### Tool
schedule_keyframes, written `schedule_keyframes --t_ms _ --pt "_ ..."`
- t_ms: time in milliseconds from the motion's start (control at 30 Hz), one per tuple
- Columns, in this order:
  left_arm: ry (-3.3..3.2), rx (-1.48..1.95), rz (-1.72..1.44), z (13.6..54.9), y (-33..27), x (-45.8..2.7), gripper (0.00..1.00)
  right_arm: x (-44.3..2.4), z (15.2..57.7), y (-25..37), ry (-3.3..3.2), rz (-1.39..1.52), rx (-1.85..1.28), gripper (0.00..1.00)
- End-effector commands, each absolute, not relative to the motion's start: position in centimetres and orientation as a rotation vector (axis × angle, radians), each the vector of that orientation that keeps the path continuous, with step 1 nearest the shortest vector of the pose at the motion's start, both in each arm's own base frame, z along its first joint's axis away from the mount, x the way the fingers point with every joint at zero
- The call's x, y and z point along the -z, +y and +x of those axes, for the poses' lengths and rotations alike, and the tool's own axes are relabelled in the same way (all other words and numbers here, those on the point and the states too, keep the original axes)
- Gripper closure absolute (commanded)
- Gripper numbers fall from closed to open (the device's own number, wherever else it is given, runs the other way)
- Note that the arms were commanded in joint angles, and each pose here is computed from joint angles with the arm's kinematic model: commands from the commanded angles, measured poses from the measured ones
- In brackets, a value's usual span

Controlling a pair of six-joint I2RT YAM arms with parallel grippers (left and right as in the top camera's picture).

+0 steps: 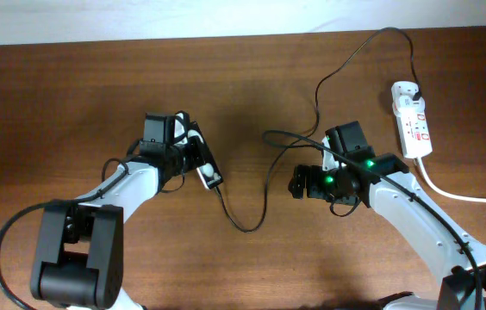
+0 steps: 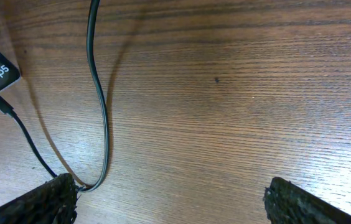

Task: Plug charger to phone and switch on socket
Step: 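Lower the phone with the left gripper and lay it flat on the table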

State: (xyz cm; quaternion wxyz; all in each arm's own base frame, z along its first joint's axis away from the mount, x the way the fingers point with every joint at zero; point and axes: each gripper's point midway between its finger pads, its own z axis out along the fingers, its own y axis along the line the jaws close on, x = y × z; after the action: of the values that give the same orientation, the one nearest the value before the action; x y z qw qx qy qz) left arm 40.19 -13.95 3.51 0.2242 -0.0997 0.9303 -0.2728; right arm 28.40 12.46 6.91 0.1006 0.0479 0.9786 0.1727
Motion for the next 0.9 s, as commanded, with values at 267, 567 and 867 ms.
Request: schedule_keyframes --t_ms 267,567,867 --pt "2.563 0.659 -0.286 41.3 -13.1 -2.4 0.78 -7.3 28.5 12.6 2.88 0.127 -0.527 0.01" --pt "2.567 0.635 -0.295 41.3 -12.8 -2.3 0.72 -7.3 28.5 12.6 2.88 0.127 -0.527 0.01" --pt "2.569 0.639 -0.294 41.2 -12.9 -2.3 0.61 -7.3 28.5 12.6 2.88 0.127 -0.527 0.01"
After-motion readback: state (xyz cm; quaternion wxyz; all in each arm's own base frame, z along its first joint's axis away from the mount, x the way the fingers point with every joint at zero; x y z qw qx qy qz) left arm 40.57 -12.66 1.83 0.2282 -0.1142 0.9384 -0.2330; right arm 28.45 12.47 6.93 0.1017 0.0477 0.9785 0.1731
